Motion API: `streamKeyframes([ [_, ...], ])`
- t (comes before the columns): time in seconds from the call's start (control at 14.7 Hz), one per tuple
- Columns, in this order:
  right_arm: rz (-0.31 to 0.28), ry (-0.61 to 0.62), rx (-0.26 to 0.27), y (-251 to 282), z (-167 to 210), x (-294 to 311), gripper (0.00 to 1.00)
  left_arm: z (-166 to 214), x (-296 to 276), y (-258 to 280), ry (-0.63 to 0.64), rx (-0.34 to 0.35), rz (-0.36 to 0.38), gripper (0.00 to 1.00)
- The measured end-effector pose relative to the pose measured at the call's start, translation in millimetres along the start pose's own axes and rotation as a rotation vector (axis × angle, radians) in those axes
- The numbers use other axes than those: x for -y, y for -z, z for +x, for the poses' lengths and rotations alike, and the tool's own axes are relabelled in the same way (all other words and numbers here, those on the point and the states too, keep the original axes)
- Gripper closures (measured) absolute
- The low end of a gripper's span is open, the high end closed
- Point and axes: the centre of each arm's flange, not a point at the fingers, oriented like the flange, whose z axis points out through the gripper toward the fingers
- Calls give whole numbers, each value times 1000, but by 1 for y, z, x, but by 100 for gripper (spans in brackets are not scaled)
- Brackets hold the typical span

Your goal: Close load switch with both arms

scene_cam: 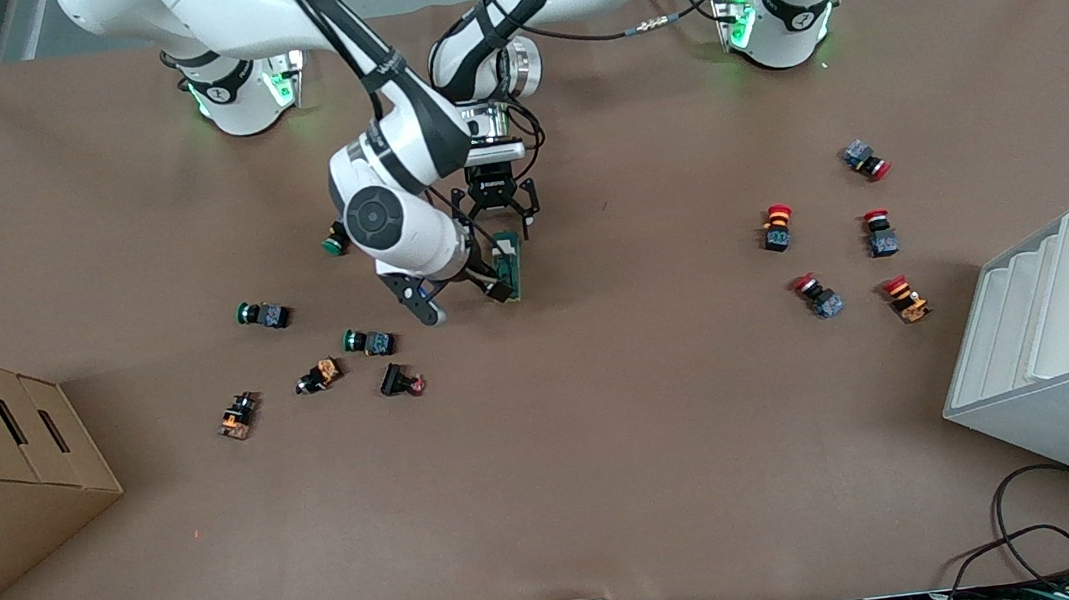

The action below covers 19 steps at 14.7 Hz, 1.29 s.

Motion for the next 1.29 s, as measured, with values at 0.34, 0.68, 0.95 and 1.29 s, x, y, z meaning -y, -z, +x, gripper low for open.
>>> streamKeyframes([
  [0.34, -7, -28, -12, -26, -25, 0, 0, -16, 9, -15, -16, -25, -19, 1],
  [0.68, -15, -28, -22, -47, -37, -2, 0, -20, 13, -19, -32, -49, -14, 1],
  [0.95, -5, -29, -40, -71, -42, -4, 0, -23, 13, -18, -37, -53, -15, 0],
  [1.29, -3, -30, -39, -68, -43, -2, 0, -25, 12, -15, -42, -58, -17, 0],
])
